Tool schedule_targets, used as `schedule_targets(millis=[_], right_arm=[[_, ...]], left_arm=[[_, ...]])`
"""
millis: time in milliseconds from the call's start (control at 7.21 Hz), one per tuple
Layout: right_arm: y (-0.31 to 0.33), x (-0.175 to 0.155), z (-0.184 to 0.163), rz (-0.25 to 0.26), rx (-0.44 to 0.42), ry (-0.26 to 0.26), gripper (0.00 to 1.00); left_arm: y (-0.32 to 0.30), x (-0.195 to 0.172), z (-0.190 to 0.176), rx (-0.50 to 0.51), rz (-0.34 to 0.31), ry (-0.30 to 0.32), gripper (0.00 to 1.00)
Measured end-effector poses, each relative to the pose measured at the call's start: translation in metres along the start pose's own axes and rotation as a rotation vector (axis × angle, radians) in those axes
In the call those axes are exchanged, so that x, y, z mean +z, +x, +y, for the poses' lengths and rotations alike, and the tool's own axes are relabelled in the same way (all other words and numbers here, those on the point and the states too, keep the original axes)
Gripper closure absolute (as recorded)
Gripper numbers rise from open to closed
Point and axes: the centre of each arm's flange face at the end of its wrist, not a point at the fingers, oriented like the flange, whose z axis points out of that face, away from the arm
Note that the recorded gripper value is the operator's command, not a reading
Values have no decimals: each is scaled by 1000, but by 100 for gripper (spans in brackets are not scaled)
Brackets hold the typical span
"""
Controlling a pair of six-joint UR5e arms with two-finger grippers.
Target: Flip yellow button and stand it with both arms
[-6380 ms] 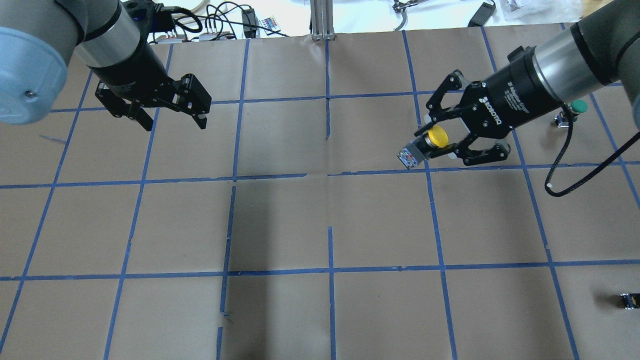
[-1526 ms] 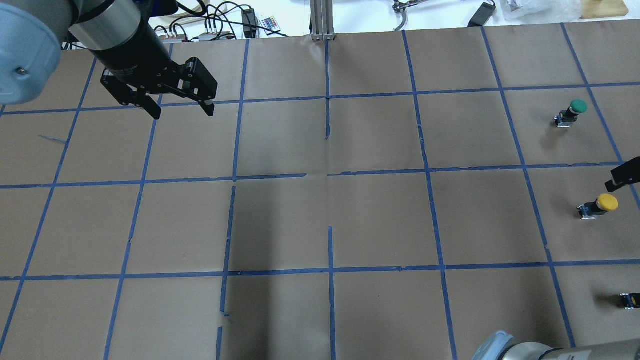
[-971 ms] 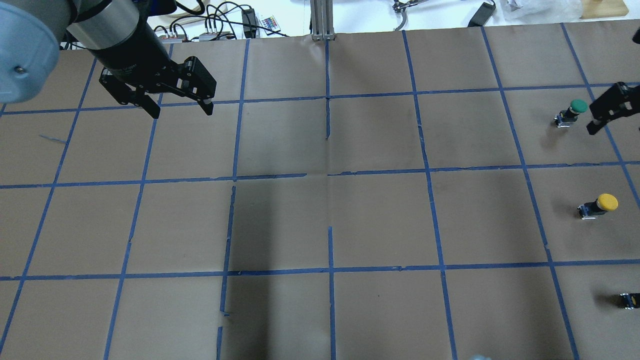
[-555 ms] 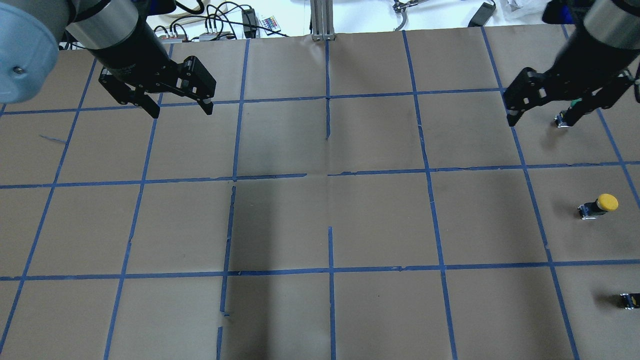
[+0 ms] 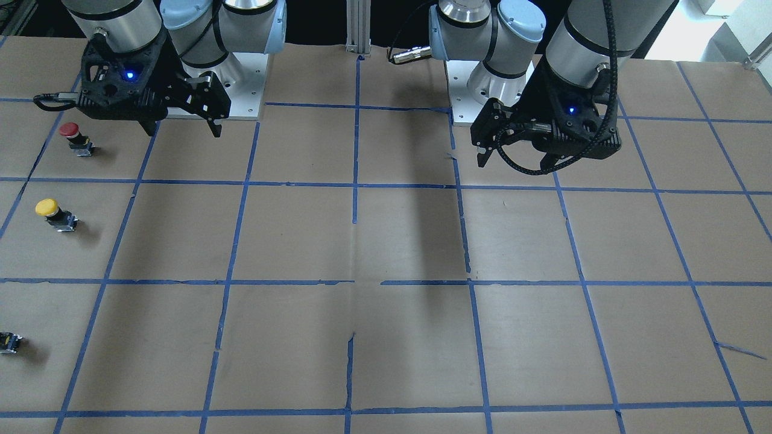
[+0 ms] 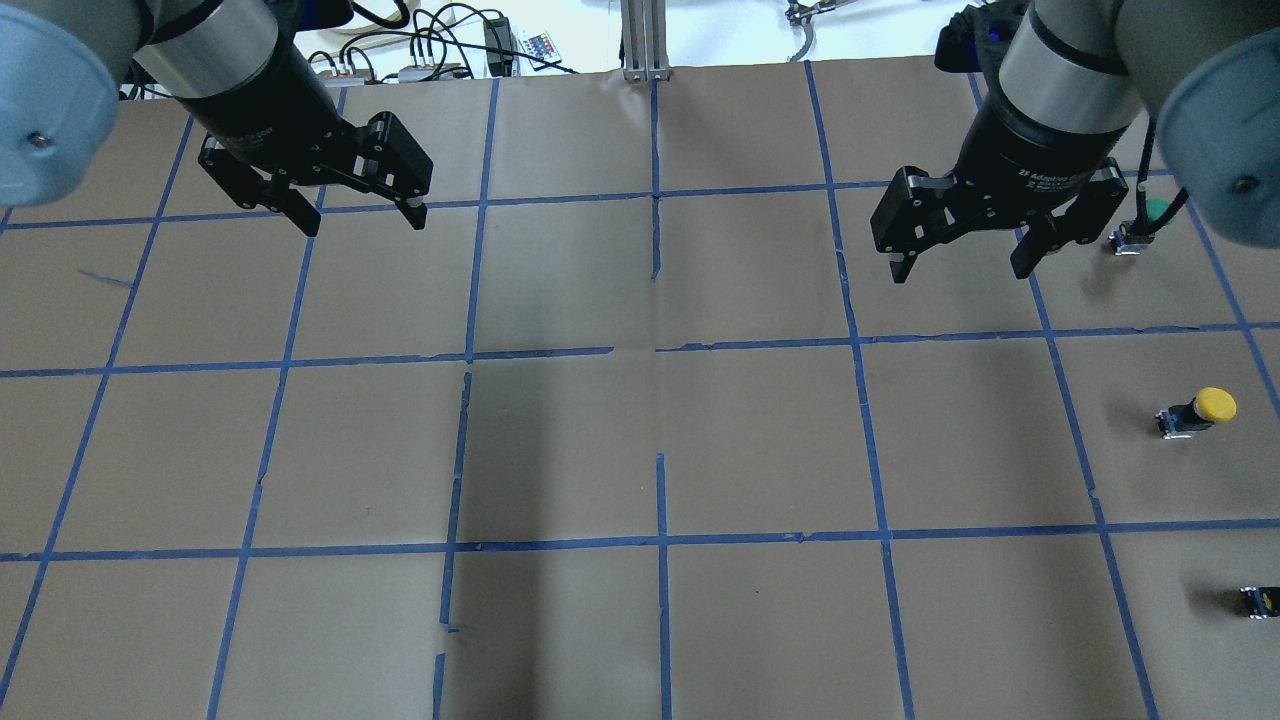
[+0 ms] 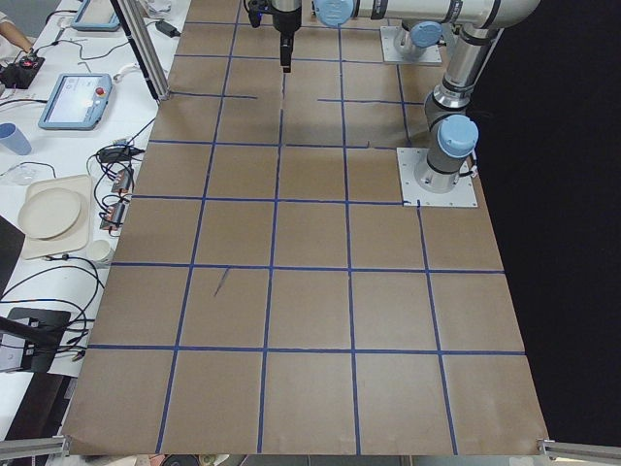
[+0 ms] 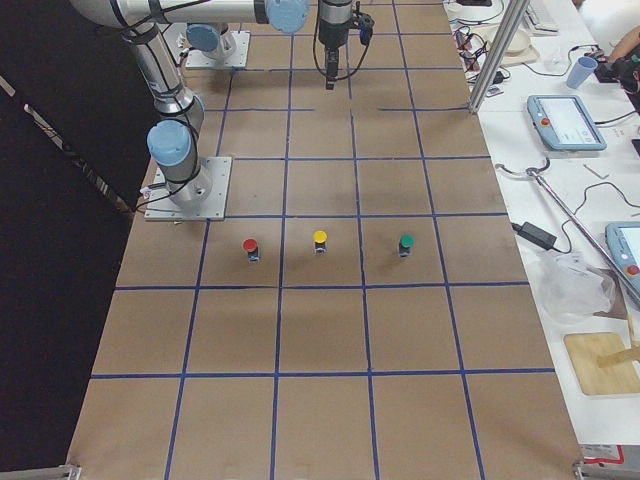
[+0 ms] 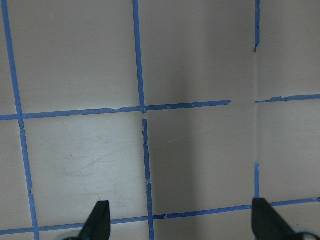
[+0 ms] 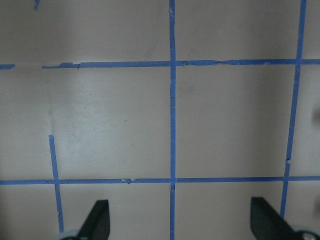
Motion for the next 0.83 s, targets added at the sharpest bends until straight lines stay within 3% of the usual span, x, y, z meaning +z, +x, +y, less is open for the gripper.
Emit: schedule_targets(millis=[832], right_arm=[[4, 5, -2, 5, 9, -12, 0]], left_arm=[[1, 1, 0, 22, -15, 2, 1]])
